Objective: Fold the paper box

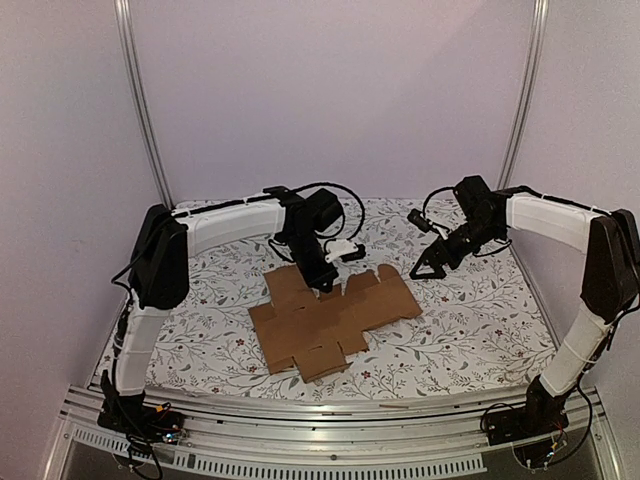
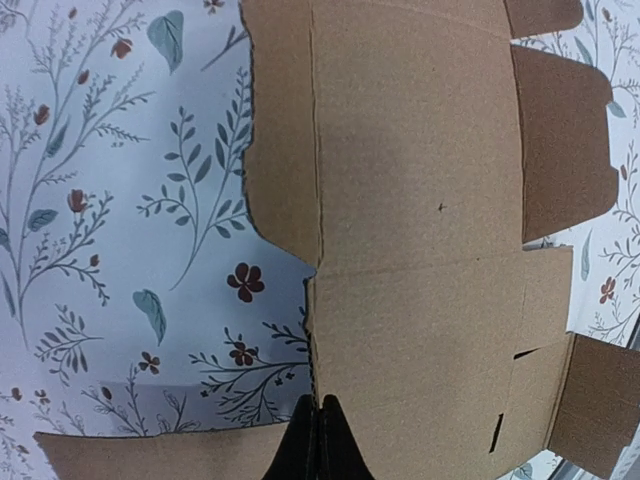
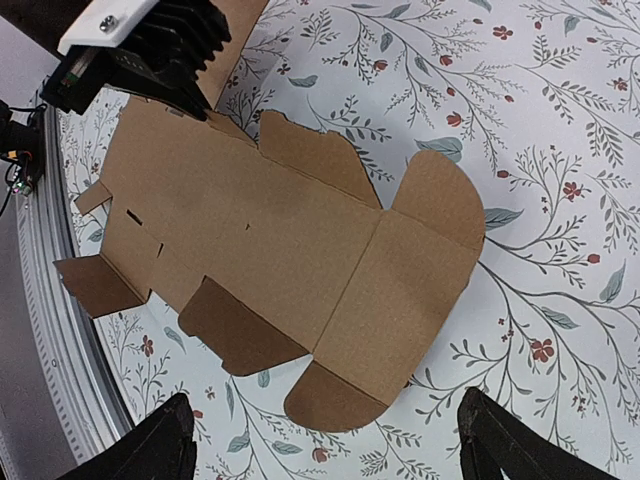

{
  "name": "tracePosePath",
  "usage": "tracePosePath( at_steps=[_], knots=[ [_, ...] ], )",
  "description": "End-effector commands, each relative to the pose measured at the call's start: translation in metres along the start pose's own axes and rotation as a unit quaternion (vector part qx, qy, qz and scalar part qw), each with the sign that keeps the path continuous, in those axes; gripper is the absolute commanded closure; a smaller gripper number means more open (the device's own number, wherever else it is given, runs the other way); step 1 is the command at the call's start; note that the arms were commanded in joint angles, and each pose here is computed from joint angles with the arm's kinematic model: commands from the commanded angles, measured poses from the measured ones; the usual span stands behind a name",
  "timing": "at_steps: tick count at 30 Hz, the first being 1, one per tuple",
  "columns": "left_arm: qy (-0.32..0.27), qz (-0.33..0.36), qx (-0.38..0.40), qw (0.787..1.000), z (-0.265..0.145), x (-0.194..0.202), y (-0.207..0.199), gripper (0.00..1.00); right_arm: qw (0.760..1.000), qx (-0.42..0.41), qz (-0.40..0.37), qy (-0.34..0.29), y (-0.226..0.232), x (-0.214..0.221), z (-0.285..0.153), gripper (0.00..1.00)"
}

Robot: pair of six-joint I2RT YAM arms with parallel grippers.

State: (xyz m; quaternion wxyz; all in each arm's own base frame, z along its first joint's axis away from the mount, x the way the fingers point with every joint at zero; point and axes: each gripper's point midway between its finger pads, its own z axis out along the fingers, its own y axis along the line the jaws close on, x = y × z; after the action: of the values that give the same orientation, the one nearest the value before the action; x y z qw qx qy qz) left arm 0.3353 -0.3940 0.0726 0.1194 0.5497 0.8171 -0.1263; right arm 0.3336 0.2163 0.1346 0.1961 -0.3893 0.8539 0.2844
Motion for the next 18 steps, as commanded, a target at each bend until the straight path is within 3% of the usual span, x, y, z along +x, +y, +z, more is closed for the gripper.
tracePosePath(
  at_steps=[1, 4, 8, 10, 13, 15, 18],
  knots=[
    [0.023, 0.042, 0.055, 0.997, 0.001, 0.007, -0.036, 1.00, 1.000, 0.002, -0.013, -0.006, 0.005, -0.007, -0.007, 0.10],
    [0.027, 0.057, -0.018, 0.998, 0.000, -0.003, -0.026, 0.82, 1.000, -0.001, -0.010, -0.003, 0.005, -0.006, -0.005, 0.10],
    [-0.001, -0.074, -0.204, 0.976, -0.045, -0.010, 0.030, 0.69, 1.000, 0.000, -0.010, -0.001, 0.005, -0.006, -0.007, 0.10],
    [-0.047, -0.186, -0.258, 0.947, -0.081, -0.002, 0.036, 0.64, 1.000, 0.001, -0.013, -0.003, 0.006, -0.006, -0.008, 0.10],
    [-0.129, -0.290, -0.262, 0.911, -0.114, 0.025, 0.009, 0.55, 1.000, 0.000, -0.016, -0.001, 0.006, -0.005, -0.007, 0.10],
    [-0.168, -0.372, -0.264, 0.874, -0.123, 0.060, 0.001, 0.49, 1.000, -0.005, -0.015, 0.004, 0.006, -0.004, -0.004, 0.10],
    [-0.187, -0.465, -0.245, 0.830, -0.118, 0.111, -0.009, 0.47, 1.000, -0.015, -0.015, 0.018, 0.009, -0.001, 0.003, 0.10]
  ],
)
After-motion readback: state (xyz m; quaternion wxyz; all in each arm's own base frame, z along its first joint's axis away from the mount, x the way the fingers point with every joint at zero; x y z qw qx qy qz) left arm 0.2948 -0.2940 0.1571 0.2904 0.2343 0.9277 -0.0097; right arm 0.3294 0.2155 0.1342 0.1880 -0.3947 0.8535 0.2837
